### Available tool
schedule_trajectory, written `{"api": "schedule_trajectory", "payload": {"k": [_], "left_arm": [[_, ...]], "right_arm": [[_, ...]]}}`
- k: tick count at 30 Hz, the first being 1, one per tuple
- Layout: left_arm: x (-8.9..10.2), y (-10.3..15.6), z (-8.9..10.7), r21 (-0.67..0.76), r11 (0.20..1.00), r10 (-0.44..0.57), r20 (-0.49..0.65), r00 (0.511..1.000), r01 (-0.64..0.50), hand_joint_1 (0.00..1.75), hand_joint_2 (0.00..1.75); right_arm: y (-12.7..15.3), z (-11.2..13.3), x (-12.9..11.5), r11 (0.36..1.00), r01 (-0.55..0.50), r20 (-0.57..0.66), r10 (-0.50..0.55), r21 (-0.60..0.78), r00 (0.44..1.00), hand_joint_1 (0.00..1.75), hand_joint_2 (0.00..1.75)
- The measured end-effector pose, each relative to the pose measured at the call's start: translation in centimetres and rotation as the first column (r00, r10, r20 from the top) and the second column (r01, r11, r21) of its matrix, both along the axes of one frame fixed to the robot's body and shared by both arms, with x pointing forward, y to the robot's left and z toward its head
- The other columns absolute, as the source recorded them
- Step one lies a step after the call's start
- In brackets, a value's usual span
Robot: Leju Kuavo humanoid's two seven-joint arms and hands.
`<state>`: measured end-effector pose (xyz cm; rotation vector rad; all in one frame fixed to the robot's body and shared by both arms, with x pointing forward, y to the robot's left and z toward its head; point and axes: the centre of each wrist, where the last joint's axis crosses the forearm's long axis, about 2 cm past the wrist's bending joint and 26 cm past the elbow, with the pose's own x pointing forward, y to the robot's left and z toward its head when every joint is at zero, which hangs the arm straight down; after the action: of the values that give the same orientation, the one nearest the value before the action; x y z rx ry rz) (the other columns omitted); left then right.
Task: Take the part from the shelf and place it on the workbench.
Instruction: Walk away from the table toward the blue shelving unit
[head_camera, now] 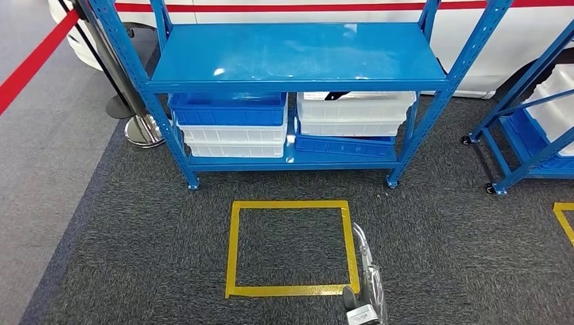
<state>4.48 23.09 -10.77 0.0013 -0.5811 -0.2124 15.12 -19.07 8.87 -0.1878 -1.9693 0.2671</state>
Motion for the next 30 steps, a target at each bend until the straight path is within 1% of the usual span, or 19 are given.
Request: {"api": "schedule_trajectory", "payload": {"k": [14, 24, 30], "left_arm": [[0.07, 0.08, -0.01, -0.032, 0.996, 0.087, -0.040, 0.995, -0.089, 0.00, 0.00], [-0.35, 0.05, -0.06, -0.034, 0.995, 0.089, -0.051, 0.995, -0.091, 0.00, 0.00], [-0.14, 0.02, -0.03, -0.031, 0.996, 0.083, -0.049, 0.995, -0.084, 0.00, 0.00]], "right_arm": [[-0.18, -0.22, -0.33, 1.000, 0.016, -0.016, -0.016, 0.008, 1.000, 0.00, 0.00], [-0.45, -0.46, -0.63, 1.000, 0.023, -0.027, -0.023, 0.007, 0.999, 0.00, 0.00], [-0.57, -0.52, -0.85, 1.000, 0.030, -0.037, -0.030, 0.007, 0.999, 0.00, 0.00]]}}
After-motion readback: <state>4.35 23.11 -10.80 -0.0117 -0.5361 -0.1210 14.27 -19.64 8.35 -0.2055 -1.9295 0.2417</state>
